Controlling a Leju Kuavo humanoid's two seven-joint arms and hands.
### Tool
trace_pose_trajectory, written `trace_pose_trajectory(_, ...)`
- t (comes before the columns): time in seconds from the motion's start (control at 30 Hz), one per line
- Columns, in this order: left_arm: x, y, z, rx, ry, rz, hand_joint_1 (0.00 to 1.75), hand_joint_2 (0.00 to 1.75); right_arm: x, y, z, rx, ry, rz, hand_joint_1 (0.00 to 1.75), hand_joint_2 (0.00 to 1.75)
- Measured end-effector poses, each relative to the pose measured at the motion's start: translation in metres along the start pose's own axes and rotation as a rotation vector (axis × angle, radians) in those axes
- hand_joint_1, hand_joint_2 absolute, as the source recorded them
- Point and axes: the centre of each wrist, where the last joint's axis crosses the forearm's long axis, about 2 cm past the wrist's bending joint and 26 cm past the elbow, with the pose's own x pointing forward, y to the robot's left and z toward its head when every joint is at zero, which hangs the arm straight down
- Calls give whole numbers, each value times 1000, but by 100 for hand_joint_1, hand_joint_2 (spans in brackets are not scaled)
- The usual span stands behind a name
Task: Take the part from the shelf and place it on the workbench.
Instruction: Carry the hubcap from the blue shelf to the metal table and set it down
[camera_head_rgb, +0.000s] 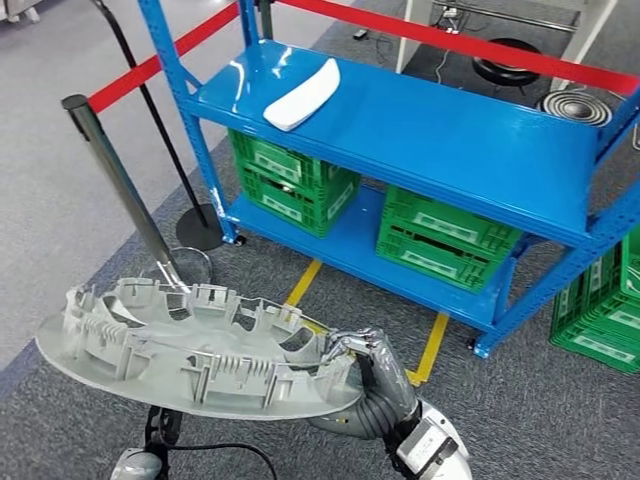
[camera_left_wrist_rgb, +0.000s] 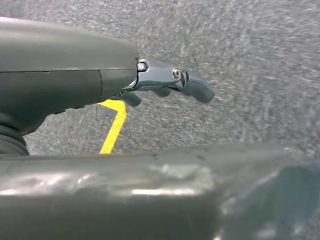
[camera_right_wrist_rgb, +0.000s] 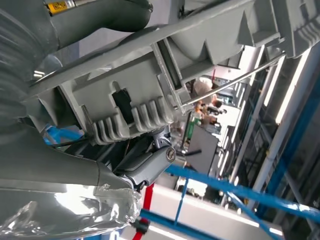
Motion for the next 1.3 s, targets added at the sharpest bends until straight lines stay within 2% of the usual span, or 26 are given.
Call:
trace_pose_trajectory(0.67,3,2,-2,9,-20,-9,0,0,1,2,-1,6,-12,-21,175,175)
trace_pose_trajectory(1.3,-12,-1,7,32,-19,20,0,0,0,7,-1,36,-11,-59,175,175)
